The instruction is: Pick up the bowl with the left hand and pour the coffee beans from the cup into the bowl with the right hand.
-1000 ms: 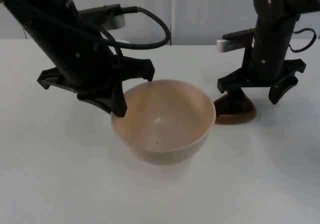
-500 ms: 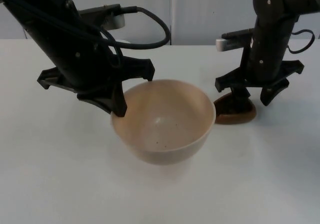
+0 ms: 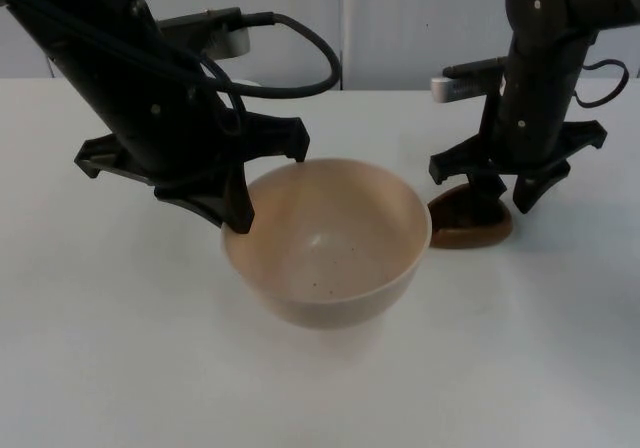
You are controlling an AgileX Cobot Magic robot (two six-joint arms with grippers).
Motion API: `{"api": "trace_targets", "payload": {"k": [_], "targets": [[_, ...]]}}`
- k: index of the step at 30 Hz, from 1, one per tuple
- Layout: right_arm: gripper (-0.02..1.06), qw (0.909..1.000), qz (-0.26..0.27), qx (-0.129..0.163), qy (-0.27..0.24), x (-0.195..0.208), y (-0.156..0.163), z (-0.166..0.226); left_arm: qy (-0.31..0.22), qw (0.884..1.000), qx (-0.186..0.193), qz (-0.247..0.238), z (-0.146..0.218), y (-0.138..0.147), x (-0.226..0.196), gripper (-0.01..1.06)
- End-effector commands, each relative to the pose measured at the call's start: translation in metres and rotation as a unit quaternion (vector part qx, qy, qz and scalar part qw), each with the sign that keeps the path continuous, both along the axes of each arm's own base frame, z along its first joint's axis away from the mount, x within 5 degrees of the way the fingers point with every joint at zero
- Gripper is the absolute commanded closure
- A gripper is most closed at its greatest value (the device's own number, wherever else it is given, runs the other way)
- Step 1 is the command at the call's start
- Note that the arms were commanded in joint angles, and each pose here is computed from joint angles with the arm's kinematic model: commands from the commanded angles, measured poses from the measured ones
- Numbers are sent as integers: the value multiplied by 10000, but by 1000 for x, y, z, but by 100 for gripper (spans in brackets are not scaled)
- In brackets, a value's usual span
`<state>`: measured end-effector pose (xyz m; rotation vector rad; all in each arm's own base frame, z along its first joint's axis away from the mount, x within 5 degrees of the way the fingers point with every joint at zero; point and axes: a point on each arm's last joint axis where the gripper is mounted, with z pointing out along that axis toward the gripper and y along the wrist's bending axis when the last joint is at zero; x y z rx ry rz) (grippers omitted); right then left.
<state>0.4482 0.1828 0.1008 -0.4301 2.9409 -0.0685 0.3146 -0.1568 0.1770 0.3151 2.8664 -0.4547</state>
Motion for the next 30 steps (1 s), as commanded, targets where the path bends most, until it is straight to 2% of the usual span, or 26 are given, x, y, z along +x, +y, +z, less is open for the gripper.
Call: {"api": "trace_targets", "payload": {"k": [1,4,5,8,11,24,30], "targets": [[62,10000,-26,19,9,0,0,-2,-66,9999,-75,39,2,-3,1,105],[75,10000,-44,57,14,0,1,-2,-66,9999,-75,39,2,-3,1,105],[75,10000,-44,57,14,0,1,-2,-66,9999,-75,39,2,-3,1,105],[94,9998,-88,161,13,0,3,-2,-66,9999,-75,39,2,-3,1,105],[104,9998,-85,174,-16,0,3,-2,-66,9999,-75,39,2,-3,1,105],[105,9998,-30,113,165,-4,2,4,-66,9999,-75,39,2,-3,1,105],[105,9998,94,157,2,-5,0,29,-74,9999,-77,42,2,-3,1,105]]}}
